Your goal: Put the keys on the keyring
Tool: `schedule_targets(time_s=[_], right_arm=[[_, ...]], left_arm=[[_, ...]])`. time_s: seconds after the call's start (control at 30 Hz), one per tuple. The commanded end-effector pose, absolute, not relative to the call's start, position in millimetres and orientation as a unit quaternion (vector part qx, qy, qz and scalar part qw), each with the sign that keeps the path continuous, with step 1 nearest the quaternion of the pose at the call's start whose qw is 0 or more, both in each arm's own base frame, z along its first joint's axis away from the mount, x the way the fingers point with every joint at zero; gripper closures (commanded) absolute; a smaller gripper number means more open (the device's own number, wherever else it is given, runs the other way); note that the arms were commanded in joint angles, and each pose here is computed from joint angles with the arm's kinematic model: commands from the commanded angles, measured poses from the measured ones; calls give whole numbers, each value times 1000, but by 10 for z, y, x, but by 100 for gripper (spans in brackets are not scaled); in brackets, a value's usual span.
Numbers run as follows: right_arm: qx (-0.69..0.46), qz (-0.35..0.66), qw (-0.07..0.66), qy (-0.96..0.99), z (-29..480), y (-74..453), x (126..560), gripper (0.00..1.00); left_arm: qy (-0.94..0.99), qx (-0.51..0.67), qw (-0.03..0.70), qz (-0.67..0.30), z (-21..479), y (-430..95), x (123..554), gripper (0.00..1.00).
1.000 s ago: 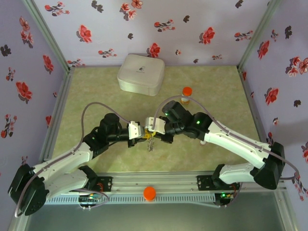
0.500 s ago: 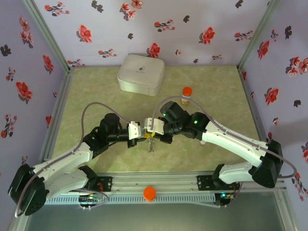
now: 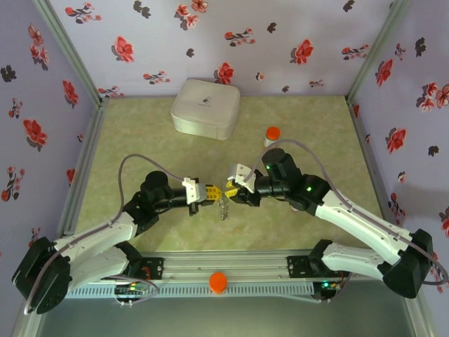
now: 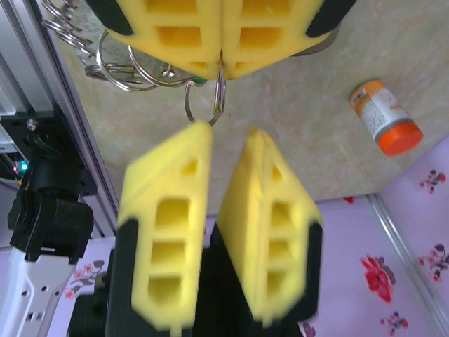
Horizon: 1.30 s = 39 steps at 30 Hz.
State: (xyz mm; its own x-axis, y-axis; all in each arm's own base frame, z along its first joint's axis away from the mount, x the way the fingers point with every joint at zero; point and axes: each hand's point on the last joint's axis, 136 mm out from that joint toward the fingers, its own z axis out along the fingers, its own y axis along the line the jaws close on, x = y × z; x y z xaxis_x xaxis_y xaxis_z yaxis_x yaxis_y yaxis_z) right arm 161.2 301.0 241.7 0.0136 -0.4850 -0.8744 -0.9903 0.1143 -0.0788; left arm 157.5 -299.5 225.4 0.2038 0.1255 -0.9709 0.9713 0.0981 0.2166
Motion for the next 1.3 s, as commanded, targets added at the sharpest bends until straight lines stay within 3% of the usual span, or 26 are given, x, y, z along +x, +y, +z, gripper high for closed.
schedule_targets(time_s=[0.0,0.53,0.7,0.87,0.93,1.27], right_arm=[[-579,338,403,623,2457,3030,1559,74],[-562,350,414,625,2478,3071,1602,76],[-562,355,415,621,2502,3114,1618,84],[-564,351,412,624,2499,3104,1622,100],[-567,339,407,631,2482,3088,1639,100],[-653,219,349,635,2323,3065,1591,100]], left_arm=[[460,545,573,-404,2471,-3029,1524,100],[460,539,573,-412,2465,-3040,1527,100],[459,539,573,-412,2468,-3035,1522,100],[465,537,572,-410,2451,-3038,1541,100],[474,535,573,-401,2427,-3031,1579,88],[521,567,524,-363,2181,-3032,1649,87]])
